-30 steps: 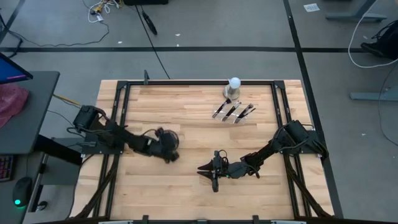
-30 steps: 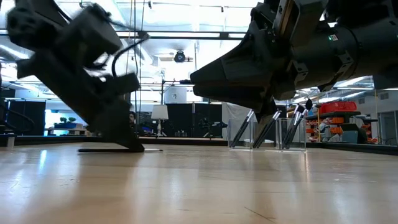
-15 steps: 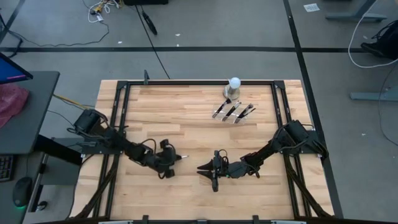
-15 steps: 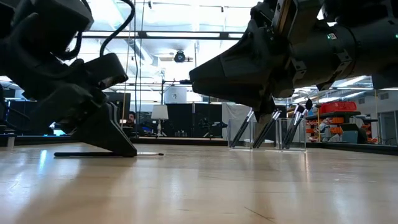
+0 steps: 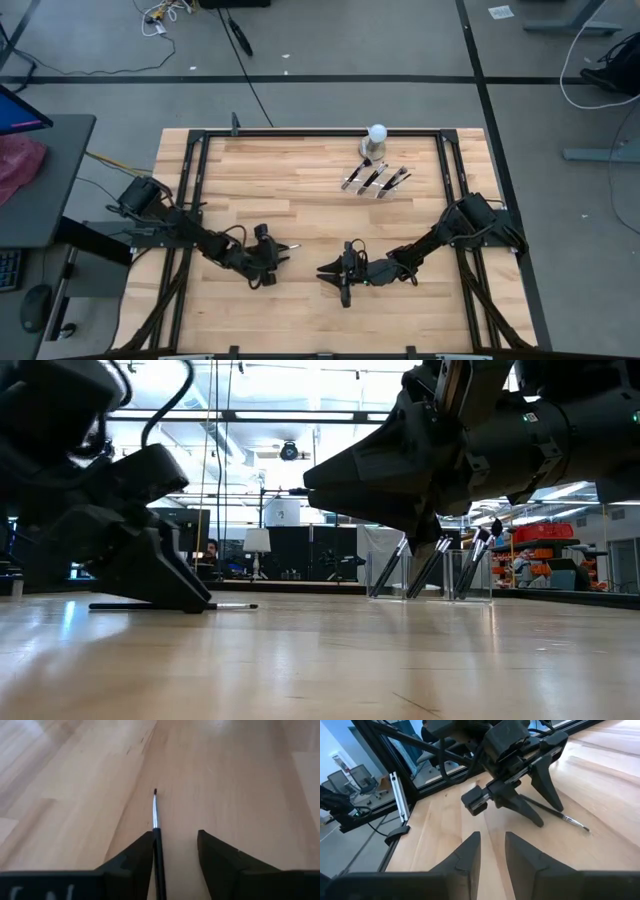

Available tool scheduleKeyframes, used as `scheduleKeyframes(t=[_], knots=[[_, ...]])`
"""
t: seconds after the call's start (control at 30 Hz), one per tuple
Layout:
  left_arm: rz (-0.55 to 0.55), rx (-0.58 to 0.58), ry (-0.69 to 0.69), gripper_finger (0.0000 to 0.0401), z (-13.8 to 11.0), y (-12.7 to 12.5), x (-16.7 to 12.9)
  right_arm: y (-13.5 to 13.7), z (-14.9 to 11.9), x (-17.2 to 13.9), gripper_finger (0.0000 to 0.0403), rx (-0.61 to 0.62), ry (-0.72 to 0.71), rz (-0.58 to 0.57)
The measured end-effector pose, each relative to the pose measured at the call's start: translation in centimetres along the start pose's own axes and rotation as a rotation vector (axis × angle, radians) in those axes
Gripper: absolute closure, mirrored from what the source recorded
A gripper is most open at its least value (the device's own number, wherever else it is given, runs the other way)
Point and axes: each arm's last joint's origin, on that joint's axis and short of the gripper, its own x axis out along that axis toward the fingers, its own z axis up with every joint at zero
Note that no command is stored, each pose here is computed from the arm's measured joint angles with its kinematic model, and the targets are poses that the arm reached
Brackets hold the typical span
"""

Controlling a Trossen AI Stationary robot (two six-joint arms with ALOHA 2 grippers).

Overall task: Put items in baskets/containers
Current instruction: Put the eyeshadow brush into the transparent organizer

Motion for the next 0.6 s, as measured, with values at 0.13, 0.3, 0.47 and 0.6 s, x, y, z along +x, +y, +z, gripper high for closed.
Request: scheduleKeyframes(t=[0.13, 0.3, 0.47, 0.6], knots=[[-0.05, -0.059, -0.054, 0.0264, -1.5, 1.2, -0.8, -0.1, 0.1, 0.1, 0.0314, 0.002, -0.005, -0.001], [-0.009, -0.124, -0.132, 0.0292, -2.5, 2.4, -1.6, -0.5, 0.3, 0.3, 0.0314, 0.006, -0.012, -0.015], [-0.009, -0.104, -0.175, 0.0285, -1.7, 2.2, -1.4, -0.9, 0.7, 0.5, 0.0314, 0.014, -0.027, -0.025], [-0.046, -0.07, -0.158, 0.0254, -1.1, 2.3, -0.8, -1.1, 1.0, 0.7, 0.0314, 0.025, -0.048, -0.024]])
